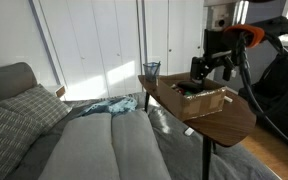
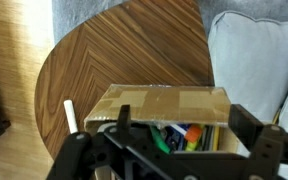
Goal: Put the pen inside the box
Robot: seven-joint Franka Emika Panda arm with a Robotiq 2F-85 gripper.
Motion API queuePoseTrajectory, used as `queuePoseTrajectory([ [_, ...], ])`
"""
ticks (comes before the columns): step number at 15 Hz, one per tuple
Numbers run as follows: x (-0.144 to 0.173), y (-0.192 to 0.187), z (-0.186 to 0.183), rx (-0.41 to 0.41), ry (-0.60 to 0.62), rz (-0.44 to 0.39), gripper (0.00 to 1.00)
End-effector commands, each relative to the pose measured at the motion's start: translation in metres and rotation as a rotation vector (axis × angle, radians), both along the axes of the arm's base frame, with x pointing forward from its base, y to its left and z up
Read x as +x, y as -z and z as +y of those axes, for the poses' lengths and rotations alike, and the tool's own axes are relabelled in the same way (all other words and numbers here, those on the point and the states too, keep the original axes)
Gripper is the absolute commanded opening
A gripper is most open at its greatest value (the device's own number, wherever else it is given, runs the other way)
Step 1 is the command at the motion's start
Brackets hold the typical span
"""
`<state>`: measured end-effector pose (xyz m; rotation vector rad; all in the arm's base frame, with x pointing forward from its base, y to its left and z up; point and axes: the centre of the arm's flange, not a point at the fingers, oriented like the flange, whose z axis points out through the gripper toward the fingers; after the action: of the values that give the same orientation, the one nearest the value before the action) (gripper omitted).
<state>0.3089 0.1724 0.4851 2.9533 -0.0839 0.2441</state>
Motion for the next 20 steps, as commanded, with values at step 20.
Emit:
queuePoseTrajectory([
  [20, 0.103, -0.026, -0.144, 0.240, -0.081, -0.046, 1.00],
])
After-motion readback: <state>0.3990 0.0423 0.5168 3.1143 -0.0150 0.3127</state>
